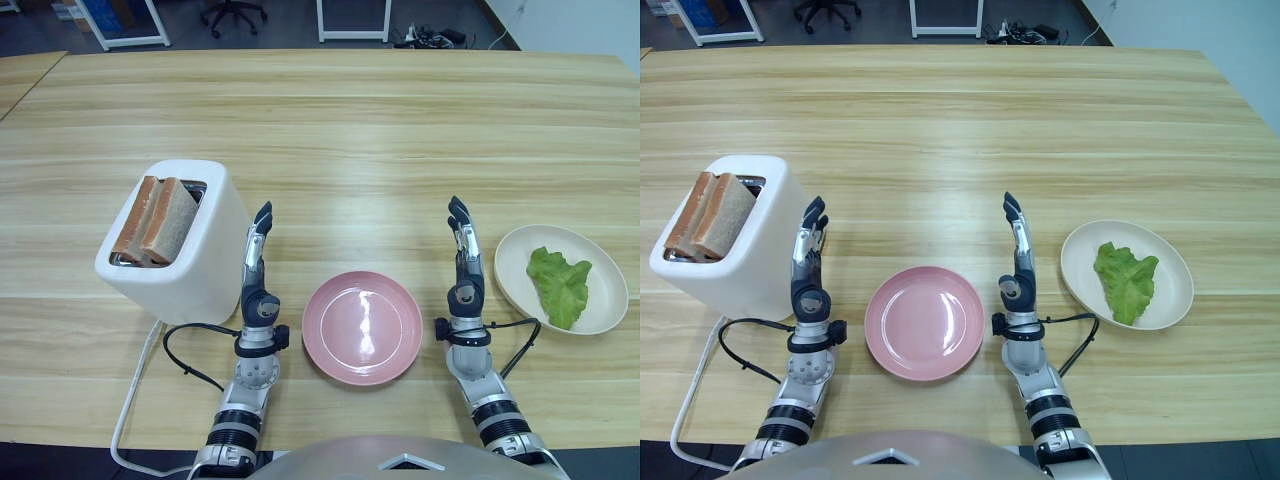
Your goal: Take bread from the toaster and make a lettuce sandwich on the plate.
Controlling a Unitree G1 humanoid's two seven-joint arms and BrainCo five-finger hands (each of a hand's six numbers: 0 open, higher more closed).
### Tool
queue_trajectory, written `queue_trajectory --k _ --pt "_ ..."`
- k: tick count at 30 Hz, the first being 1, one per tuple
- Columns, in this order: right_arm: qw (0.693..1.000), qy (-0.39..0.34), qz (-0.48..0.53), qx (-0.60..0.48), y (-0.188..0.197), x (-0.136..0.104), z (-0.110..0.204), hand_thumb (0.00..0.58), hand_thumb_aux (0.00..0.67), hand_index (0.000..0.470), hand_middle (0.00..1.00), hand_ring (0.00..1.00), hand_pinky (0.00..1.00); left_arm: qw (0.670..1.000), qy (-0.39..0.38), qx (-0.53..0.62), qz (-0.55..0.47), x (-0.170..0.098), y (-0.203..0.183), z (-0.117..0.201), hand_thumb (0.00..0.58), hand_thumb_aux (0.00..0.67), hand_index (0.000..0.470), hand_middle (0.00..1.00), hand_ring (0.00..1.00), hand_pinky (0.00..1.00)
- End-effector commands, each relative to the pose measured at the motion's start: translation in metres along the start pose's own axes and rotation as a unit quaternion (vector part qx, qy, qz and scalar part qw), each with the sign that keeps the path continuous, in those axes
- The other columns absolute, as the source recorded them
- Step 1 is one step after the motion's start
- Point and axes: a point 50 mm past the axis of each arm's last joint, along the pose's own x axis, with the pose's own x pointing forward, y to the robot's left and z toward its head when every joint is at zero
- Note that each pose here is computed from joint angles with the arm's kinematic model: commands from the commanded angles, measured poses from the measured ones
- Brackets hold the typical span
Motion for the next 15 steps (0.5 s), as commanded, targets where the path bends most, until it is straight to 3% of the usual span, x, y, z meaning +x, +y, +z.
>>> queue_trajectory --k 1,7,9,12,15 --pt "1.0 0.012 0.009 -0.005 0.001 -0.006 -0.003 0.0 0.0 0.0 0.0 0.0 0.0 0.999 0.049 -0.002 0.001 -0.02 -0.003 -0.006 0.0 0.0 0.0 0.0 0.0 0.0" --pt "1.0 0.011 0.017 0.0 0.002 -0.009 -0.002 0.0 0.0 0.0 0.0 0.0 0.0 0.999 0.045 0.001 0.002 -0.02 -0.002 -0.004 0.0 0.0 0.0 0.0 0.0 0.0" --pt "1.0 0.002 0.019 -0.005 0.001 -0.009 0.001 0.0 0.0 0.0 0.0 0.0 0.0 1.0 0.005 0.03 0.007 -0.014 0.006 0.006 0.0 0.0 0.0 0.0 0.0 0.0" --pt "0.999 -0.004 0.029 -0.023 -0.003 -0.011 0.002 0.0 0.0 0.0 0.0 0.0 0.0 0.982 -0.076 0.175 0.004 -0.002 0.04 0.034 0.0 0.0 0.0 0.0 0.0 0.0" --pt "0.999 -0.003 0.039 -0.033 -0.004 -0.014 0.001 0.0 0.0 0.0 0.0 0.0 0.0 0.931 -0.069 0.357 0.028 -0.002 0.094 0.051 0.0 0.0 0.0 0.0 0.0 0.0"
